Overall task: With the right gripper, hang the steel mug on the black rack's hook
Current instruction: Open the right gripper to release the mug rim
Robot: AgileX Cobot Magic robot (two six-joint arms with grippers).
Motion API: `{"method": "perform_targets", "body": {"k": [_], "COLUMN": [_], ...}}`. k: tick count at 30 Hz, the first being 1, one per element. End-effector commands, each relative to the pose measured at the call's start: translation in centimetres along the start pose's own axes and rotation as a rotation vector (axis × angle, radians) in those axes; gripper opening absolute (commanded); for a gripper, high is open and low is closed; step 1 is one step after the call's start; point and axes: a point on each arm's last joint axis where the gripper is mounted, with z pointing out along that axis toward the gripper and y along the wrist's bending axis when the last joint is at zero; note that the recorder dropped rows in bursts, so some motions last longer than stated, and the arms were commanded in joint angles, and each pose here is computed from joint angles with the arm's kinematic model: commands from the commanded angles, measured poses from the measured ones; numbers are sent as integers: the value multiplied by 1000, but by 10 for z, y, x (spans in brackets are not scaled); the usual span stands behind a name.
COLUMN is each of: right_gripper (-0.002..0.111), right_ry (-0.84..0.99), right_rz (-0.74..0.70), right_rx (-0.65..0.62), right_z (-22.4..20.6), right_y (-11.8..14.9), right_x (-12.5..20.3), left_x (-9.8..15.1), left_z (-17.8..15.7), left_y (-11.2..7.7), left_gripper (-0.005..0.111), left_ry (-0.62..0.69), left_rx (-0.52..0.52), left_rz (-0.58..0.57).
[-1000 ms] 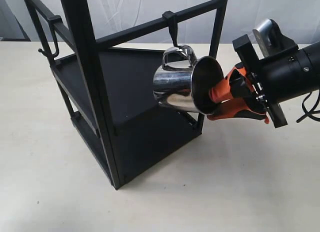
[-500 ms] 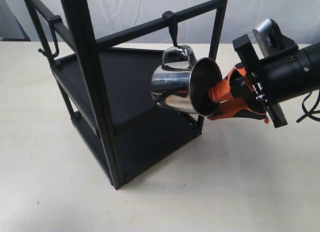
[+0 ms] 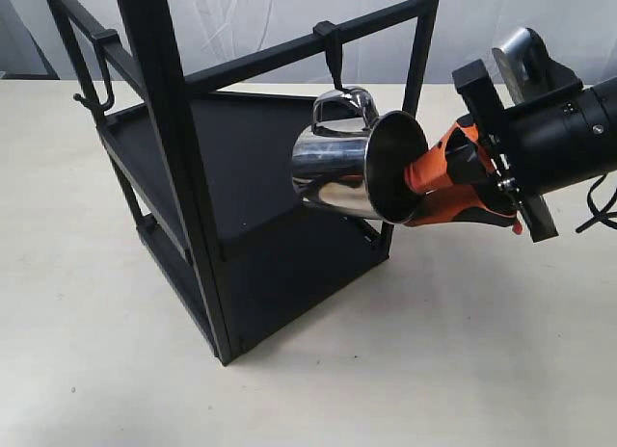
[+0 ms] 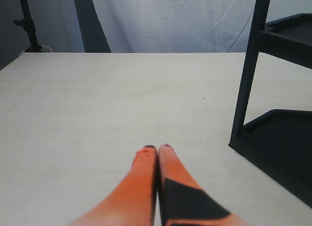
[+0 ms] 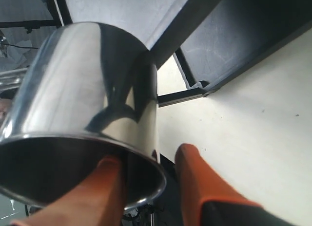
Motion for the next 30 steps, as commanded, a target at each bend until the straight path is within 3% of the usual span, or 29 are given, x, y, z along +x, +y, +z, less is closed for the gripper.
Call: {"method": "perform_targets", "body": {"k": [1, 6, 30], "right_gripper": [35, 50, 47], "right_ry": [-11, -10, -41], "right_rz": [-7, -8, -89], "right_rx": [1, 5, 52], "right_z": [-2, -2, -16], "right_y": [0, 0, 14], "right_x": [1, 1, 18], "left_x": [-2, -2, -2], "left_z": [-1, -1, -1], "left_y": [0, 0, 0], "left_gripper": [2, 2, 2], "left_ry": [-21, -21, -21], "left_rx": [4, 4, 4], "left_rz": [-14, -14, -14]}}
